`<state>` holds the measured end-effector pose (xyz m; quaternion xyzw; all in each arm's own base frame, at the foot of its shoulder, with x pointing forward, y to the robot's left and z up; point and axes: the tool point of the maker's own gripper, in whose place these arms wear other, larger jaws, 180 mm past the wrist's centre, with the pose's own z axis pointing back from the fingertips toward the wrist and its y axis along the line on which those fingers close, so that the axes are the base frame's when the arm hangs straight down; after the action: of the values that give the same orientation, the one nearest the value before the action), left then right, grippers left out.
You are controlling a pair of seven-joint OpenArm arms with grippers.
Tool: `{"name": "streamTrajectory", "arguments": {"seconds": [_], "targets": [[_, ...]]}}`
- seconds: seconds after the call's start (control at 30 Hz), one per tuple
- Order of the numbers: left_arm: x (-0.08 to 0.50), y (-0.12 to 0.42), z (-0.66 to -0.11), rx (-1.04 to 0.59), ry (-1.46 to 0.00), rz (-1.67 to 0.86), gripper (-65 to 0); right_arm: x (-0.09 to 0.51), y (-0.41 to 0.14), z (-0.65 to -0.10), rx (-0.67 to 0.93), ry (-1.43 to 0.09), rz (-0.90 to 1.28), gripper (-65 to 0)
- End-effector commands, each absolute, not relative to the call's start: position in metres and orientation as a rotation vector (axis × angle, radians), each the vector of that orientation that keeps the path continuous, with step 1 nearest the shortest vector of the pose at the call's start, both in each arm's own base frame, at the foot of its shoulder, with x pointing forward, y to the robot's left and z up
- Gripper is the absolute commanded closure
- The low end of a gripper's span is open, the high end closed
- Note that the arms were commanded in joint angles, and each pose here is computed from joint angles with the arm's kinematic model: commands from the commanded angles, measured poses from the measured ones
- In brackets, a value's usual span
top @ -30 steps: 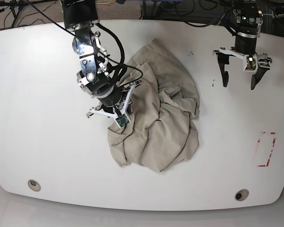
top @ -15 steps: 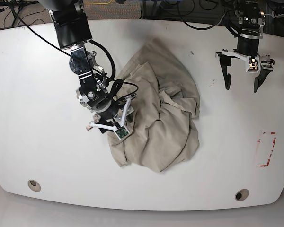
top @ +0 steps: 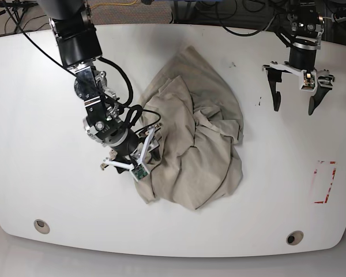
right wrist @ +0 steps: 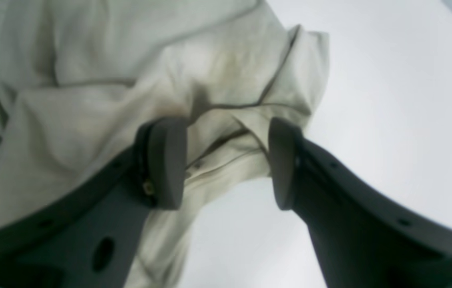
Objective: Fold the T-shirt properly
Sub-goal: 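Drag the grasped fabric with the right gripper away from the shirt, then release the fabric and move the right gripper back onto the shirt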
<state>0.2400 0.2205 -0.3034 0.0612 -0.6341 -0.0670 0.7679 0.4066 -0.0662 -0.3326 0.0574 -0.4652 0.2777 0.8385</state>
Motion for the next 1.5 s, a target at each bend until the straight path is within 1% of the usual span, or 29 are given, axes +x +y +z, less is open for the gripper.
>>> {"name": "streamTrajectory", "arguments": {"seconds": [0.0,0.07,0.13,0.27,0.4,0.8,1.07,1.33,1.4,1.47], "targets": [[0.244,0.219,-0.286,0.132,-1.433,-0.145,-52.5,0.432,-0.081,-0.304,0.08,-1.073,0.559,-31.8],[0.245,0.218,-0.285,0.129,-1.437,-0.146,-52.5,0.441,-0.091,-0.301,0.06,-1.083,0.54,-32.1],[0.245,0.221,-0.287,0.14,-1.434,-0.145,-52.6,0.481,-0.134,-0.287,-0.022,-1.12,0.473,-31.6],[0.245,0.222,-0.287,0.142,-1.434,-0.144,-52.7,0.506,-0.152,-0.281,-0.045,-1.124,0.43,-31.3],[0.246,0.223,-0.286,0.145,-1.437,-0.141,-52.8,0.52,-0.157,-0.281,-0.043,-1.124,0.405,-31.2],[0.241,0.224,-0.292,0.141,-1.425,-0.145,-52.9,0.515,-0.114,-0.303,0.042,-1.098,0.423,-31.6],[0.237,0.225,-0.294,0.143,-1.414,-0.144,-52.9,0.518,-0.114,-0.319,0.052,-1.057,0.411,-31.6],[0.234,0.223,-0.294,0.14,-1.41,-0.145,-53.3,0.533,-0.104,-0.328,0.102,-1.004,0.388,-31.5],[0.234,0.222,-0.293,0.136,-1.412,-0.145,-53.4,0.535,-0.096,-0.327,0.122,-1.001,0.393,-31.5],[0.237,0.22,-0.291,0.128,-1.424,-0.15,-53.5,0.541,-0.068,-0.317,0.154,-1.021,0.412,-31.7]]}}
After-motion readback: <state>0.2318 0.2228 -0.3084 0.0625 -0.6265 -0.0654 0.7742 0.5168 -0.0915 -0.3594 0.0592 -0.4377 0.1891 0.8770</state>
